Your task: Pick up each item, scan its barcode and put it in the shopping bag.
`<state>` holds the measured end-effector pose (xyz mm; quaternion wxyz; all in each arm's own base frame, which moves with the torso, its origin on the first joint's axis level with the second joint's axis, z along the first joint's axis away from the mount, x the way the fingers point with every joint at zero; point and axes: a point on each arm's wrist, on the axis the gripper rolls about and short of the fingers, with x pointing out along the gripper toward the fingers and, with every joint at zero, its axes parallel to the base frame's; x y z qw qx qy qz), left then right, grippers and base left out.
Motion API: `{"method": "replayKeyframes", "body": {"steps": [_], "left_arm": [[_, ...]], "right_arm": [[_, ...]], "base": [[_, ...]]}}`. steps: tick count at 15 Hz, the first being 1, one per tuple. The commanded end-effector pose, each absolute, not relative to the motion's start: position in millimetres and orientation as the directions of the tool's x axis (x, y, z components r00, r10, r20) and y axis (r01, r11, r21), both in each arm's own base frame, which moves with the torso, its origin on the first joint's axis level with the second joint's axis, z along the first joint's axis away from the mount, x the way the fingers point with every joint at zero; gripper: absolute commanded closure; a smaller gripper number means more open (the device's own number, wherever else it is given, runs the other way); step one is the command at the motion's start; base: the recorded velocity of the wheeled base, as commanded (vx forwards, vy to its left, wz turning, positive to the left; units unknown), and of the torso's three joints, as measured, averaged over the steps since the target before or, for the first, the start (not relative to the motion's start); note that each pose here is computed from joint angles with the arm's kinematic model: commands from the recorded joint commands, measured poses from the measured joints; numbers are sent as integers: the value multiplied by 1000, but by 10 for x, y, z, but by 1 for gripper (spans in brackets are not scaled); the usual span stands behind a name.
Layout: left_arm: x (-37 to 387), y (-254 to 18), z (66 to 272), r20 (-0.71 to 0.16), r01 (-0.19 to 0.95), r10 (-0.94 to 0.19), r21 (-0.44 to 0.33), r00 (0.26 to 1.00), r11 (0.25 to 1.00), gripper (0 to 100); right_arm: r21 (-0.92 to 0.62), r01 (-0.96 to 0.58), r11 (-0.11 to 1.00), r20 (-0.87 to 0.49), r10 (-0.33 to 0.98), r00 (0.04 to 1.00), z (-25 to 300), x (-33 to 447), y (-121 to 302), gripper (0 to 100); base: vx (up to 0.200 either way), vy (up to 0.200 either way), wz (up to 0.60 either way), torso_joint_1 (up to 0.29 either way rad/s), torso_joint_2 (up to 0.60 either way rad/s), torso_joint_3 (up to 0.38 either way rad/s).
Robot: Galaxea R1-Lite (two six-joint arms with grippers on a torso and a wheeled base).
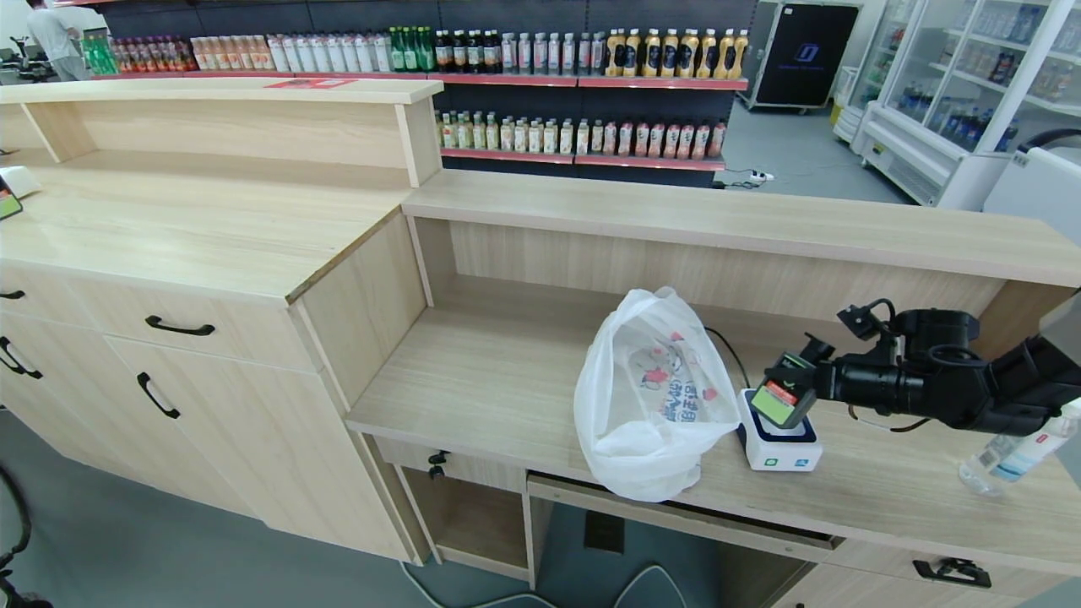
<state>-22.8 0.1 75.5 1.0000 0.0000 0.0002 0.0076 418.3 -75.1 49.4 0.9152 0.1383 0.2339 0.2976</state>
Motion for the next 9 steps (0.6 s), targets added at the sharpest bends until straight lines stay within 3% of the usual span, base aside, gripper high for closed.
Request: {"method": "replayKeyframes", "body": {"steps": [1, 4, 6, 7, 9], "left_arm": [[-228, 1, 755, 0, -15, 15, 0, 1000, 1000, 100], [-228, 1, 755, 0, -15, 15, 0, 1000, 1000, 100], [-228, 1, 755, 0, -15, 15, 0, 1000, 1000, 100], [-228, 1, 755, 0, -15, 15, 0, 1000, 1000, 100], [-228, 1, 755, 0, -15, 15, 0, 1000, 1000, 100]], "right_arm": [[340, -482, 808, -318, 581, 749, 711, 4149, -776, 100], [128, -390, 912, -318, 410, 855, 1018, 3814, -821, 100], [-271, -158, 950, -315, 67, 947, 1118, 3313, -1057, 100], [-345, -113, 932, -273, 15, 962, 1258, 3059, -1149, 100], [-379, -81, 922, -221, -5, 975, 1415, 2984, -1171, 100]], "base": [[0, 0, 0, 0, 0, 0], [0, 0, 0, 0, 0, 0], [0, 0, 0, 0, 0, 0], [0, 0, 0, 0, 0, 0], [0, 0, 0, 0, 0, 0]]}}
